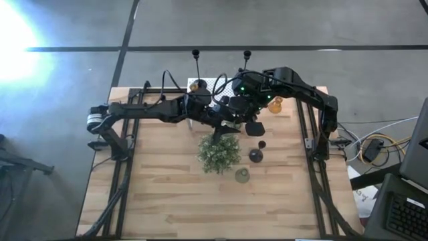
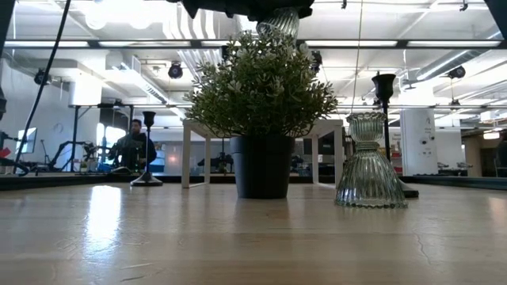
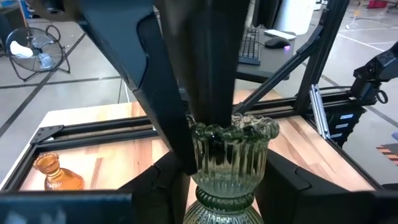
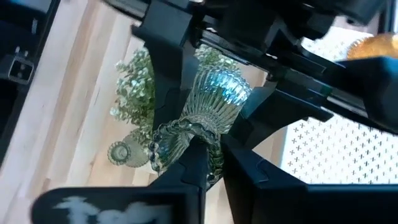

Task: Pick & Place candle stick holders
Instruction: Put the bottom green glass candle holder on the shelf

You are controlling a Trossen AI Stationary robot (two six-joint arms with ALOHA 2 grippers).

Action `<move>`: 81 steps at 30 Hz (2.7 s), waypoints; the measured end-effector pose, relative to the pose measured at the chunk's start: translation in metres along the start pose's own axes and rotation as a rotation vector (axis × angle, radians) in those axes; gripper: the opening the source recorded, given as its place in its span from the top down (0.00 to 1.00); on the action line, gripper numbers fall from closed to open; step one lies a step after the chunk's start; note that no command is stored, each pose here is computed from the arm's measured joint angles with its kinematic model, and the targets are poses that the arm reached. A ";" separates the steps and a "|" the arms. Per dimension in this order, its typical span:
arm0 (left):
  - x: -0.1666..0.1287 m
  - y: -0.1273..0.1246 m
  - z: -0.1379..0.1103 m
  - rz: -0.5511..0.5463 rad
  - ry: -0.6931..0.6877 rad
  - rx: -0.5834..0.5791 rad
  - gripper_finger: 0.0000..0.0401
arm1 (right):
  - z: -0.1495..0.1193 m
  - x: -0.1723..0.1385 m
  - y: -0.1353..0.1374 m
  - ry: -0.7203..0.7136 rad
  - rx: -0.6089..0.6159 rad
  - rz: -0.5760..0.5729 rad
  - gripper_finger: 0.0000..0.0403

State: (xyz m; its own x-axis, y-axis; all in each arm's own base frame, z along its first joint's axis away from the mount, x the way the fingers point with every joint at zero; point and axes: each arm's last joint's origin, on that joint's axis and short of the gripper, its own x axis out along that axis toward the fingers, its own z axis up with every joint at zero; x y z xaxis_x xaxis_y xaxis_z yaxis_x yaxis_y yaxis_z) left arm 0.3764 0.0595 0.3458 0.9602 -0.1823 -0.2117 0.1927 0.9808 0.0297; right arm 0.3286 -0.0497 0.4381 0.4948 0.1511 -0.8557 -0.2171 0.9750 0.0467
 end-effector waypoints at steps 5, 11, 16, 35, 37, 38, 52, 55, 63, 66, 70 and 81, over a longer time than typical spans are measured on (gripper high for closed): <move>0.000 0.001 -0.002 0.021 0.019 -0.018 0.67 | 0.001 -0.001 -0.002 -0.006 0.086 -0.033 0.74; -0.003 0.002 -0.006 0.072 0.066 -0.018 0.67 | -0.004 -0.009 0.001 -0.001 0.146 -0.036 0.53; -0.010 0.001 -0.001 0.099 0.072 0.002 0.67 | -0.012 -0.035 0.009 -0.059 0.163 -0.065 0.45; -0.043 -0.006 0.012 0.182 0.074 0.056 0.67 | -0.092 -0.105 0.058 -0.143 0.391 -0.116 0.54; -0.048 -0.007 0.007 0.206 0.069 0.058 0.67 | -0.106 -0.092 0.061 -0.082 0.428 -0.122 0.57; -0.050 -0.007 0.004 0.228 0.063 0.060 0.67 | -0.113 -0.085 0.062 -0.047 0.449 -0.119 0.59; -0.070 -0.004 -0.002 0.453 -0.110 0.021 0.67 | -0.198 -0.017 0.070 -0.087 0.737 -0.215 0.96; -0.067 0.000 -0.003 0.534 -0.130 0.015 0.67 | -0.212 0.001 0.068 -0.093 0.786 -0.260 0.97; -0.043 0.014 -0.010 0.709 -0.241 -0.024 0.67 | -0.239 0.033 0.060 -0.067 0.826 -0.549 0.97; -0.034 0.020 -0.019 0.822 -0.250 -0.041 0.67 | -0.242 0.039 0.058 -0.068 0.820 -0.598 0.97; -0.022 0.027 -0.028 0.946 -0.294 -0.066 0.67 | -0.244 0.044 0.056 -0.071 0.814 -0.658 0.97; 0.017 0.047 -0.048 1.144 -0.289 -0.088 0.67 | -0.246 0.042 0.053 -0.082 0.766 -0.810 0.97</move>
State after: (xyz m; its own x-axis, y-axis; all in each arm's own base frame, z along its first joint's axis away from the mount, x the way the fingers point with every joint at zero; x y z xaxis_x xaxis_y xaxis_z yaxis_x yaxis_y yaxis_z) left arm 0.3922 0.1055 0.2963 0.5775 0.8070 0.1233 -0.8124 0.5830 -0.0109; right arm 0.1310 -0.0316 0.2783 0.3151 -0.5918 -0.7419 0.7567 0.6285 -0.1799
